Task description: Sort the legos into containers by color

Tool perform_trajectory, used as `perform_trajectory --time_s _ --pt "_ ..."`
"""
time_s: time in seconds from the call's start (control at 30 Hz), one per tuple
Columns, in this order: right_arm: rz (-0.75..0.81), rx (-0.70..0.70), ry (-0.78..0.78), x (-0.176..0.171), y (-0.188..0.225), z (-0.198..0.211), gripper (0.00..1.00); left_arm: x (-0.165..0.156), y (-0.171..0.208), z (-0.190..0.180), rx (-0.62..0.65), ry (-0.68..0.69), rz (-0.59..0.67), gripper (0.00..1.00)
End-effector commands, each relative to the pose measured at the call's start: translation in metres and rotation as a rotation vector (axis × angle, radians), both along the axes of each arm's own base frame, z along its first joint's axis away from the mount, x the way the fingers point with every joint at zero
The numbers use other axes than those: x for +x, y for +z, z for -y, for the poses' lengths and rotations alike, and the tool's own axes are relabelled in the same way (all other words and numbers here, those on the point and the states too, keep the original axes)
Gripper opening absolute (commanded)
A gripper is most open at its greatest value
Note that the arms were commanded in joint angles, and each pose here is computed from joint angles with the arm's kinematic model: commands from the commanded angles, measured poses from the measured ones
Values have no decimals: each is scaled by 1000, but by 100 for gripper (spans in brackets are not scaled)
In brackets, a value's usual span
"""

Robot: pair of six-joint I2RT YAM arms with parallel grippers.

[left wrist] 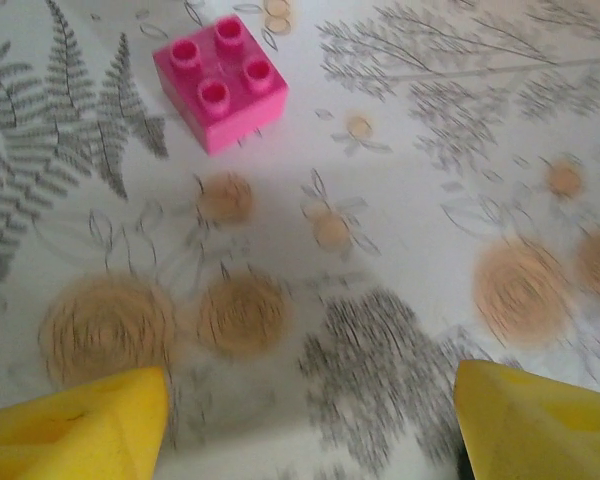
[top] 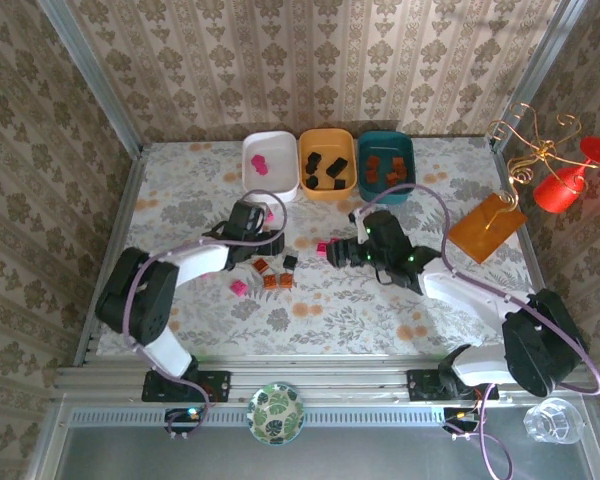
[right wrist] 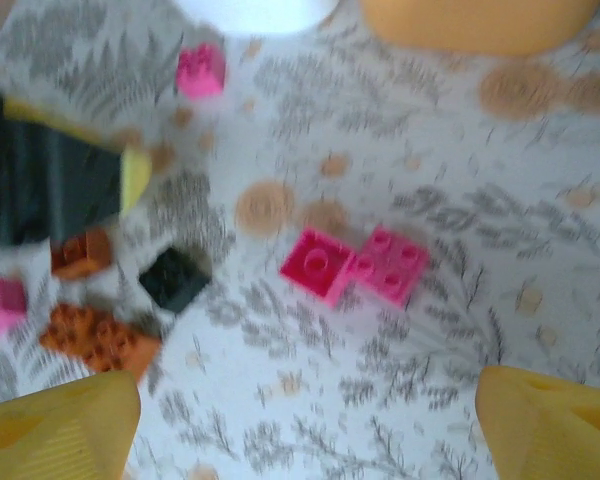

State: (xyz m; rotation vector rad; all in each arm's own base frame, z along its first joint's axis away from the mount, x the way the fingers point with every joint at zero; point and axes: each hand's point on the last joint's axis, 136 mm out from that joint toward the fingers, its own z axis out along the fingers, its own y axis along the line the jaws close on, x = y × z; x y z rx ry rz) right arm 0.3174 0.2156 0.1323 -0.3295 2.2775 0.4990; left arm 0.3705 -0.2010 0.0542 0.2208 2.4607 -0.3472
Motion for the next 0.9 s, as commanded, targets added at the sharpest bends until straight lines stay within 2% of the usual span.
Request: perform_trajectory --time_s 0.0,0.13,0.37,0.8,0.87 --pt "166 17 55 -1 27 -10 90 35 0 -8 81 44 55 76" --pt "207 28 108 -12 22 -20 93 65 -7 -4 101 57 48 74" --pt "224 33 114 -17 22 -19 94 92 -17 7 130 56 19 69" --pt "244 42 89 -20 29 -13 95 97 -38 3 195 58 -22 51" --pt "247 46 85 -20 30 -12 95 102 -40 -10 200 82 -29 48"
